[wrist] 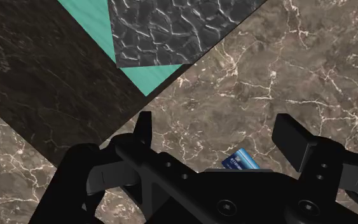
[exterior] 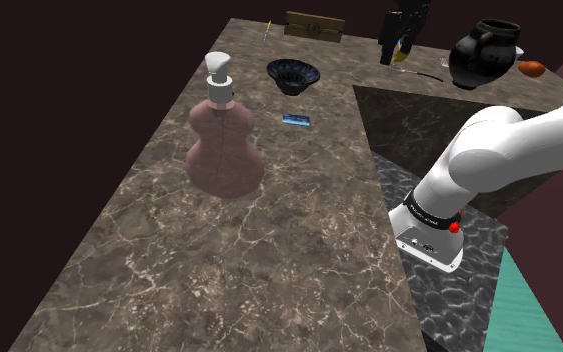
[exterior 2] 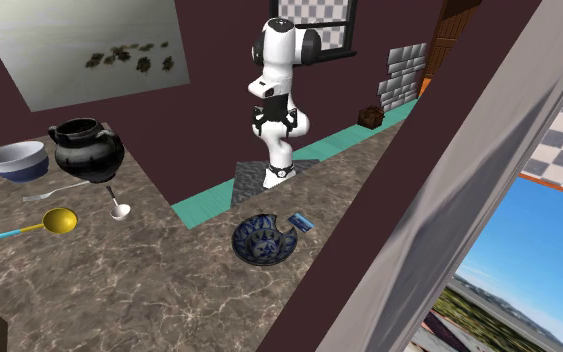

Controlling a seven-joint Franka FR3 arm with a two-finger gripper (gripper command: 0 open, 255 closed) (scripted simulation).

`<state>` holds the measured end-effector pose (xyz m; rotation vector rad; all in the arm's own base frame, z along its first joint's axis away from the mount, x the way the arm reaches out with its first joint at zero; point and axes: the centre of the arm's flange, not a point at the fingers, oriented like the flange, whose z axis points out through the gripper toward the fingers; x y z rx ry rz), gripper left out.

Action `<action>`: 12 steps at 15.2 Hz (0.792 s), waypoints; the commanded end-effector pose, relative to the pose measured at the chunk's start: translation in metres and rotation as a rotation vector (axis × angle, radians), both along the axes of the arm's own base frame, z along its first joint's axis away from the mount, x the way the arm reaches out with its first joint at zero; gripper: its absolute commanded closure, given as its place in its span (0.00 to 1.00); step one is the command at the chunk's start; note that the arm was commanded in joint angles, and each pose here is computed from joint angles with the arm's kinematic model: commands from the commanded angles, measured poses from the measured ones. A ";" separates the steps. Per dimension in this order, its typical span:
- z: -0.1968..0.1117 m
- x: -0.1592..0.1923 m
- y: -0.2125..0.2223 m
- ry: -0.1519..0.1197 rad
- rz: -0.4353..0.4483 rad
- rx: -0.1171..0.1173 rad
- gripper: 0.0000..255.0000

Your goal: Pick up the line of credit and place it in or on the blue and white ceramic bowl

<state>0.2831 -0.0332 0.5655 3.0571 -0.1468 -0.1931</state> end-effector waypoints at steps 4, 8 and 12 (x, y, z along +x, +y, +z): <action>-0.033 0.005 -0.005 -0.091 0.102 0.037 0.00; -0.075 0.018 -0.008 -0.212 0.237 0.087 0.00; -0.116 0.035 -0.007 -0.333 0.373 0.137 0.00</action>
